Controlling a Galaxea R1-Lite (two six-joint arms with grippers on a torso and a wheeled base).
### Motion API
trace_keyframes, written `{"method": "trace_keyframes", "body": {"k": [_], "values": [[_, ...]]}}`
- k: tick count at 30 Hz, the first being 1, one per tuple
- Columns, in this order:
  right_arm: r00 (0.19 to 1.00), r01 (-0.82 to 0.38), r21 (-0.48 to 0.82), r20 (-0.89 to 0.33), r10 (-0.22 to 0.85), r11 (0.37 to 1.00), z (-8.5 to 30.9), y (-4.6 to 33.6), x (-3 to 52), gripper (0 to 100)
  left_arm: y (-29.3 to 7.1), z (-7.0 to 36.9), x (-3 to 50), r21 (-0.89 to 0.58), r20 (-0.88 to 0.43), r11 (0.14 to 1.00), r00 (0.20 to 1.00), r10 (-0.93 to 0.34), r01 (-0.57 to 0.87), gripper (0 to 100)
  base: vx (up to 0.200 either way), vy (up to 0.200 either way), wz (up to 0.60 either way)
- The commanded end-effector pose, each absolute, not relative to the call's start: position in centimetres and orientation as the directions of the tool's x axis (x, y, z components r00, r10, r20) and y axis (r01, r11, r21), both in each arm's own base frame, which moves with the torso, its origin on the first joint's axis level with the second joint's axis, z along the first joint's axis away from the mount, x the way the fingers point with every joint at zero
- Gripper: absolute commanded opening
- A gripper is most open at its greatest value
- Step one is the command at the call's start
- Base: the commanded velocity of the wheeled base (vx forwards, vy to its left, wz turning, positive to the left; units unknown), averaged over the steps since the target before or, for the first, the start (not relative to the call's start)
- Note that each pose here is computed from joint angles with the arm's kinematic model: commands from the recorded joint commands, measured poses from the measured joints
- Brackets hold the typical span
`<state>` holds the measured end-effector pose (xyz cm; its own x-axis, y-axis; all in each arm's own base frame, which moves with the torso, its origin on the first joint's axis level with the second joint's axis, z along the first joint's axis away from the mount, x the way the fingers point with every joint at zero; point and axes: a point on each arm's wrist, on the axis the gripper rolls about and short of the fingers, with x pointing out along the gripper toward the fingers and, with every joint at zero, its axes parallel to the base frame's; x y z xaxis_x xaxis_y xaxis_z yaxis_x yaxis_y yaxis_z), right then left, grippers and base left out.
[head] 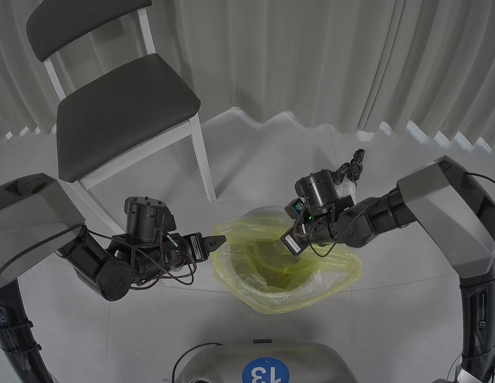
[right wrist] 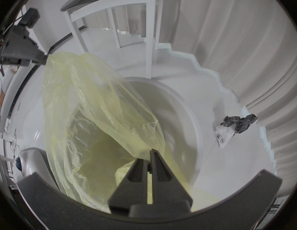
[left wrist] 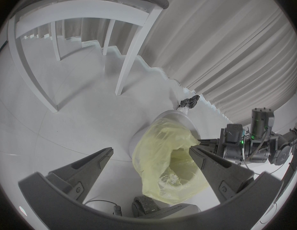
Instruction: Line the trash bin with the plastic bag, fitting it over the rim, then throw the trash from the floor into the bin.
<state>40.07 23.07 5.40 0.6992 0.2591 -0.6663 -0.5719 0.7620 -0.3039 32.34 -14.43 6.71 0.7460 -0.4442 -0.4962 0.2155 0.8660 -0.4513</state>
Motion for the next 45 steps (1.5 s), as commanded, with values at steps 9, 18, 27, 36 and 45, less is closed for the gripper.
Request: {"method": "trace_keyframes", "body": {"k": [9, 18, 27, 36, 45], "values": [[0.809, -0.461, -0.327, -0.537, 0.240, 0.825, 13.2, 21.0, 44.7, 0, -13.0, 6.9, 31.1, -0.463, -0.490, 0.860, 0.748, -0.448, 0.212, 100, 0.000, 0.000, 0.00], [0.826, -0.434, -0.362, -0.526, 0.204, 0.825, 11.7, 21.3, 46.6, 100, -12.9, 7.1, 30.8, -0.466, -0.487, 0.859, 0.749, -0.449, 0.211, 100, 0.000, 0.000, 0.00], [0.770, -0.422, -0.222, -0.599, 0.218, 0.879, 11.6, 21.5, 45.7, 100, -12.9, 7.5, 30.7, -0.467, -0.478, 0.857, 0.753, -0.452, 0.217, 100, 0.000, 0.000, 0.00], [0.757, -0.384, -0.127, -0.610, 0.233, 0.914, 13.3, 20.3, 45.3, 100, -12.7, 8.1, 30.6, -0.470, -0.463, 0.854, 0.762, -0.452, 0.221, 100, 0.000, 0.000, 0.00], [0.717, -0.410, -0.168, -0.667, 0.202, 0.896, 13.5, 19.2, 42.7, 100, -13.0, 8.2, 30.4, -0.470, -0.460, 0.852, 0.759, -0.460, 0.231, 100, 0.000, 0.000, 0.00]]}}
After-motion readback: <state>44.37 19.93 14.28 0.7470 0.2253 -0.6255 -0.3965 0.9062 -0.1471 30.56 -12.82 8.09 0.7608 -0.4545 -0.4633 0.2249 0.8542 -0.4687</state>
